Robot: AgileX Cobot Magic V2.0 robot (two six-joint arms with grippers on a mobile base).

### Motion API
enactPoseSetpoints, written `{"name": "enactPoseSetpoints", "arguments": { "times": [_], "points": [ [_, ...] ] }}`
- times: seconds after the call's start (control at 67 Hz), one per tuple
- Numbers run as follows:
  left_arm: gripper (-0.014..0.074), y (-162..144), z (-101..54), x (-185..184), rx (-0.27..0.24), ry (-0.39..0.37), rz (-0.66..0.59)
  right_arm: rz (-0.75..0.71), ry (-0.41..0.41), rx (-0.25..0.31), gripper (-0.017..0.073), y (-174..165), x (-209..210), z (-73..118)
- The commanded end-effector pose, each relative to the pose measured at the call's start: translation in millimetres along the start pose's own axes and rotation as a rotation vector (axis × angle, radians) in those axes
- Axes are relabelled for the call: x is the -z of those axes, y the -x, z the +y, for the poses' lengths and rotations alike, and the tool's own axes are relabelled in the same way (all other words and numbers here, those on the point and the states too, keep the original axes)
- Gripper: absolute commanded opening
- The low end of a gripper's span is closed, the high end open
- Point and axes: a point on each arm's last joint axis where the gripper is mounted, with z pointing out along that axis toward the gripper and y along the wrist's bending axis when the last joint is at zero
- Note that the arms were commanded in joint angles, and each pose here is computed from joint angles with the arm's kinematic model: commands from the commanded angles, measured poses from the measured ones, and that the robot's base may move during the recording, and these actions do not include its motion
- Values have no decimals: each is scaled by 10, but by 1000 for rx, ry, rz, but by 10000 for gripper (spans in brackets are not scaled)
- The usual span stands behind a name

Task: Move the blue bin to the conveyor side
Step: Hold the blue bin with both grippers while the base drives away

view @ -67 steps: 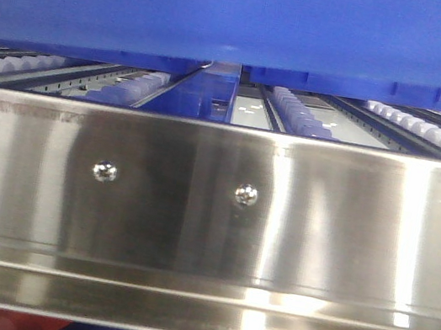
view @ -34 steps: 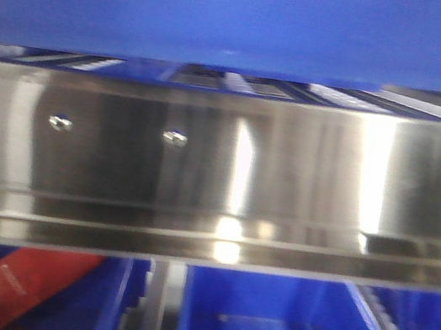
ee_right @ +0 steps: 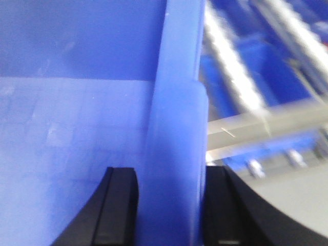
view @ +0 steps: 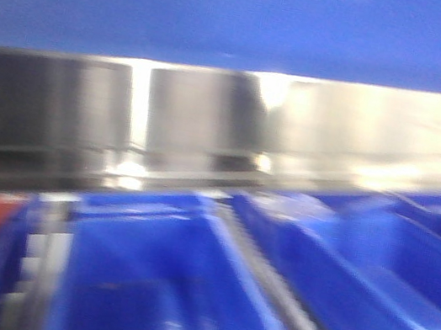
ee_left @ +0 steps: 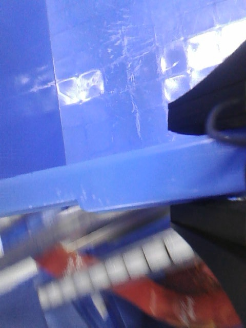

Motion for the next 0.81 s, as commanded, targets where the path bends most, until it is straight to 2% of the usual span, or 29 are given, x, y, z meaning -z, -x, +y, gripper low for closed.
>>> {"name": "enactPoseSetpoints", "arguments": {
  "times": [0.0,0.791],
  "points": [
    [-9,68,26,110,-34,34,-107,-142,-62,41,-78,102,153,-53],
    [-9,68,26,110,-34,34,-107,-142,-62,41,-78,102,153,-53]
  ]
}}
